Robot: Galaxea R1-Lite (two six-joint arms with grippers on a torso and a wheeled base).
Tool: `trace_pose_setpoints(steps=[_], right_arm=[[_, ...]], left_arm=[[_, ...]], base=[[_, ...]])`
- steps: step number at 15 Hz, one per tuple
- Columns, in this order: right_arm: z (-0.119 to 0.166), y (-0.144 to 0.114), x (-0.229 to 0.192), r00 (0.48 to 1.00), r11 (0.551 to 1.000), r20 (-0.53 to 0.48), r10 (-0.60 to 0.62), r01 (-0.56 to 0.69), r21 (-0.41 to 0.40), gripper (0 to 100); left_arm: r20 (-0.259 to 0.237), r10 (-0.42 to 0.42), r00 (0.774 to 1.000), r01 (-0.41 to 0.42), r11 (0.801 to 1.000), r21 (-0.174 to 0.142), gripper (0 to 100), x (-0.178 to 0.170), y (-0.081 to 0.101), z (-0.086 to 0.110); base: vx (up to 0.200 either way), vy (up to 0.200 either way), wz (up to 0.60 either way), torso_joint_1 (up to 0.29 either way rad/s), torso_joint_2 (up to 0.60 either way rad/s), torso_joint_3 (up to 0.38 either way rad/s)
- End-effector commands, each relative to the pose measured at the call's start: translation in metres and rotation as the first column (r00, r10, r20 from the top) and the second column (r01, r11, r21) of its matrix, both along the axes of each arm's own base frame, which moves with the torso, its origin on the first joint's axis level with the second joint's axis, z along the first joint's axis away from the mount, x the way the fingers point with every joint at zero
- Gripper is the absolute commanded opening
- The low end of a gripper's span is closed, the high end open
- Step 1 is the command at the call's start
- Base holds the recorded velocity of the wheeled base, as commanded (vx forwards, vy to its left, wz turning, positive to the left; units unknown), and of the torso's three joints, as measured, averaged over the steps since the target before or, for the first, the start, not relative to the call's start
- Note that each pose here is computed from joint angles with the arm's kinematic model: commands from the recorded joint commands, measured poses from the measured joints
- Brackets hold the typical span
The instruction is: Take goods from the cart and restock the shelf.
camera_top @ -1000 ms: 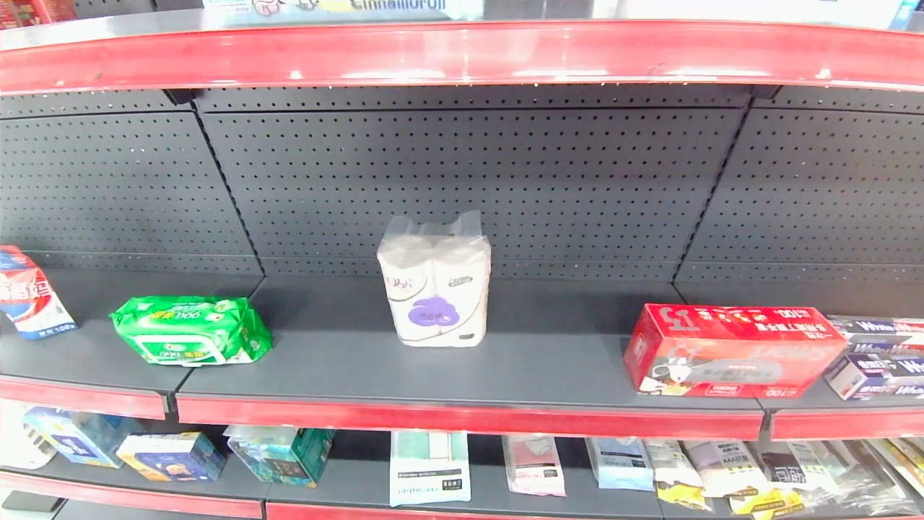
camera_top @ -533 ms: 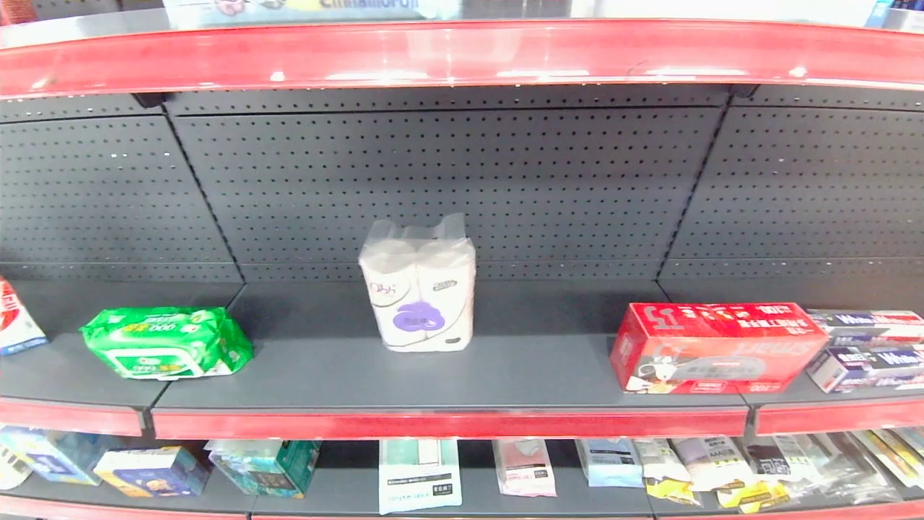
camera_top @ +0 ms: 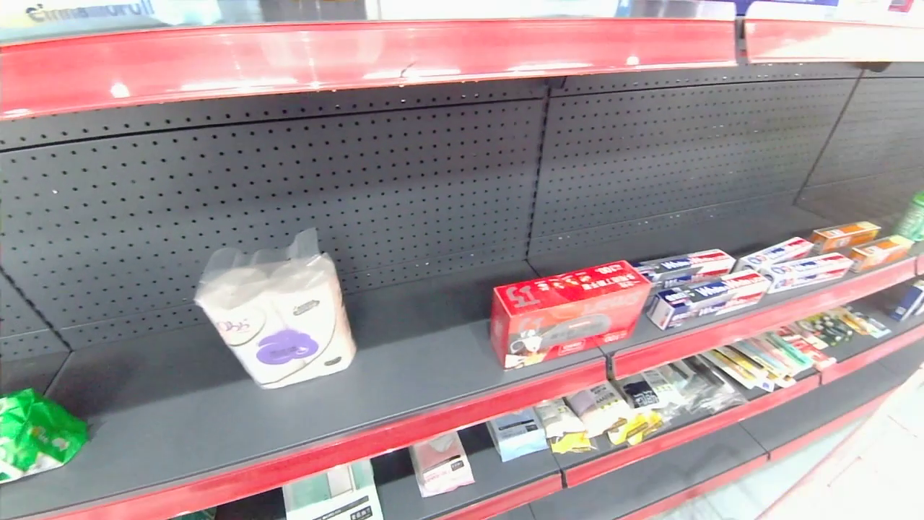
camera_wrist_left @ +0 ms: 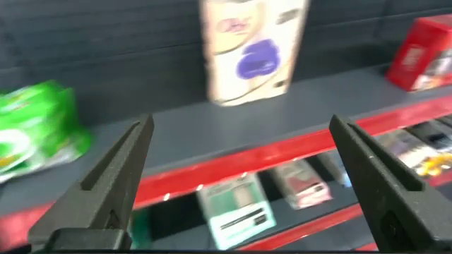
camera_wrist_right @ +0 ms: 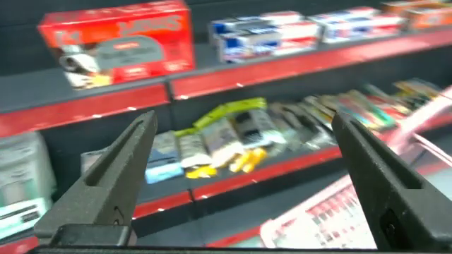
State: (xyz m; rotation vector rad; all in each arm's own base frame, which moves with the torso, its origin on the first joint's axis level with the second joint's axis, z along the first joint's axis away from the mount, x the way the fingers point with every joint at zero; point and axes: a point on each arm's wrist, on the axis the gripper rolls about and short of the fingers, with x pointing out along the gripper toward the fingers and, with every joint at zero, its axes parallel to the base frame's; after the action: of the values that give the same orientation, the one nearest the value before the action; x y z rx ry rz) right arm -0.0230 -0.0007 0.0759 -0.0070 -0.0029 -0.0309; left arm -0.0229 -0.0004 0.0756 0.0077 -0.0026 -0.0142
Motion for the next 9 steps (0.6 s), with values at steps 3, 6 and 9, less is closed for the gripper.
trace_pose_setpoints(steps=[3,6,9], right_arm=[[0.0,0.0,0.0001,1.0,1.0,-0.001,0.0,0.0,-0.001,100],[0.0,0.0,0.0001,1.0,1.0,-0.001,0.0,0.0,-0.001,100],[0.0,0.0,0.0001,1.0,1.0,-0.002,0.0,0.0,-0.002,100]], left_arm=[[-0.001,0.0,1.0,0.0,1.0,0.0,100,0.0001,0.0,0.0001],[-0.001,0.0,1.0,0.0,1.0,0.0,100,0.0001,0.0,0.0001],[-0.001,-0.001,1.0,0.001,1.0,0.0,100,0.0001,0.0,0.0001]], base=[[0.0,0.0,-0.6,0.007,0.0,0.005],[0.0,0.0,-0.6,0.002,0.0,0.002],[0.0,0.0,-0.6,0.002,0.0,-0.001]])
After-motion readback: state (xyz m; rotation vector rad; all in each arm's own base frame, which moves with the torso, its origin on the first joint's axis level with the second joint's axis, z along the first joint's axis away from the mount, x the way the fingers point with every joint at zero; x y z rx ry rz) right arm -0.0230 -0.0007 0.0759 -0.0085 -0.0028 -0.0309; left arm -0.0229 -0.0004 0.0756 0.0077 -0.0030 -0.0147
